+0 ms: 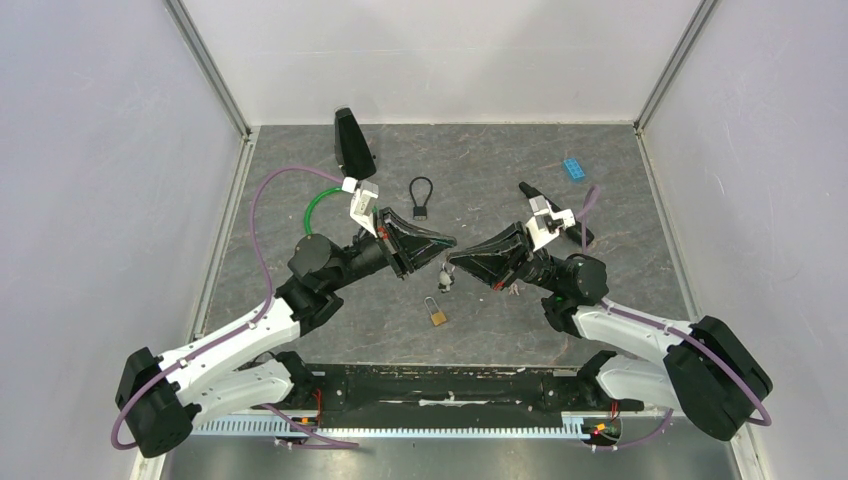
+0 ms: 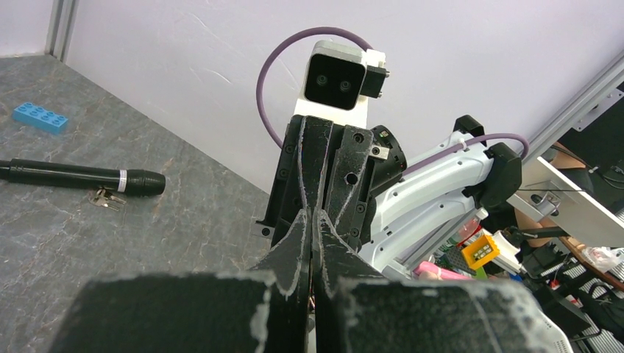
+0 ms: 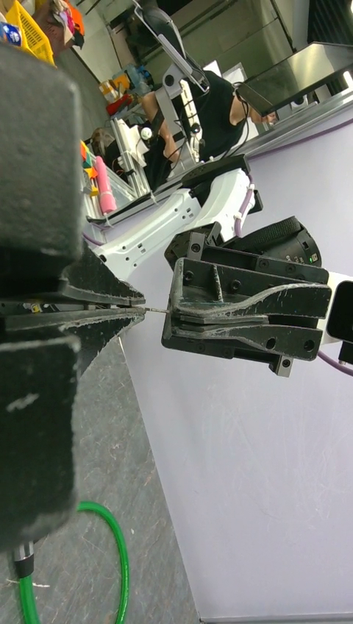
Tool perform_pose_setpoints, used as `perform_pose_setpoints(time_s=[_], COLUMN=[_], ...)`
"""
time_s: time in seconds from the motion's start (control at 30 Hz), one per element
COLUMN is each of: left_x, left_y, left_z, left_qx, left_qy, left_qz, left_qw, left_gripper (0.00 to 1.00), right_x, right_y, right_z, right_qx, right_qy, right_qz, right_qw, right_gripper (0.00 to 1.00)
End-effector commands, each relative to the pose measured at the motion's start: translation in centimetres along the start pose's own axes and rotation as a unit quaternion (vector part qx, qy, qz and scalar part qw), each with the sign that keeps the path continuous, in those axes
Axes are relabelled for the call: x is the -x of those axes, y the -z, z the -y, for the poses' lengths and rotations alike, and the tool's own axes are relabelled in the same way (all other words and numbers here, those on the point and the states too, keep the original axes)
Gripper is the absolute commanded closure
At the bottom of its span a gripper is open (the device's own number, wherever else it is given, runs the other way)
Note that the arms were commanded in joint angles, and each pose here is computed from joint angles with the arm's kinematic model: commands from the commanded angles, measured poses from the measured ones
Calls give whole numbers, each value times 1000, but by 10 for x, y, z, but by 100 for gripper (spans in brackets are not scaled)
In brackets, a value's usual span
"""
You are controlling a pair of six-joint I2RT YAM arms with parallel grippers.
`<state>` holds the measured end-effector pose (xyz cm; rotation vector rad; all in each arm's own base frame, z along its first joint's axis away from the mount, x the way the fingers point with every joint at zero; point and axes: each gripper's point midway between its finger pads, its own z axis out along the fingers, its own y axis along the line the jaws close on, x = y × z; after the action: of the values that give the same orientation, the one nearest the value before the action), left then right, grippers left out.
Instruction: Unlock with the key
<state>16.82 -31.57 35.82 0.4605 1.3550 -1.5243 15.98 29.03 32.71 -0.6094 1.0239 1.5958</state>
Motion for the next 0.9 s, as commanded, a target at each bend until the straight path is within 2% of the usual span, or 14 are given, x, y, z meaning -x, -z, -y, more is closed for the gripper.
perform_pose_setpoints(time_s=[0.0,0.2,0.47,0.63,0.77,0.8,0.87], left_x=[6,4,-1,-1,-6,-9,-15], left_y=[-3,0,14,27,43,49,60], left_z=[15,4,-24,-44,-65,-73,-87], left_qx=[-28,0,84,152,220,247,294], left_qy=[4,10,19,33,62,74,102], left_qz=[10,14,19,29,33,36,41], left_qw=[1000,1000,996,987,973,965,949], left_gripper=[98,97,73,43,13,9,7], right_x=[20,16,7,-8,-26,-32,-42], right_y=[-9,-8,0,14,31,35,43], right_z=[-13,-6,8,30,44,49,56], right_qx=[33,16,-30,-93,-136,-150,-171], right_qy=[31,22,9,-17,-26,-27,-18], right_qz=[23,15,6,-9,-39,-54,-79], right_qw=[999,1000,999,995,990,987,982], right_gripper=[100,100,100,100,100,100,100])
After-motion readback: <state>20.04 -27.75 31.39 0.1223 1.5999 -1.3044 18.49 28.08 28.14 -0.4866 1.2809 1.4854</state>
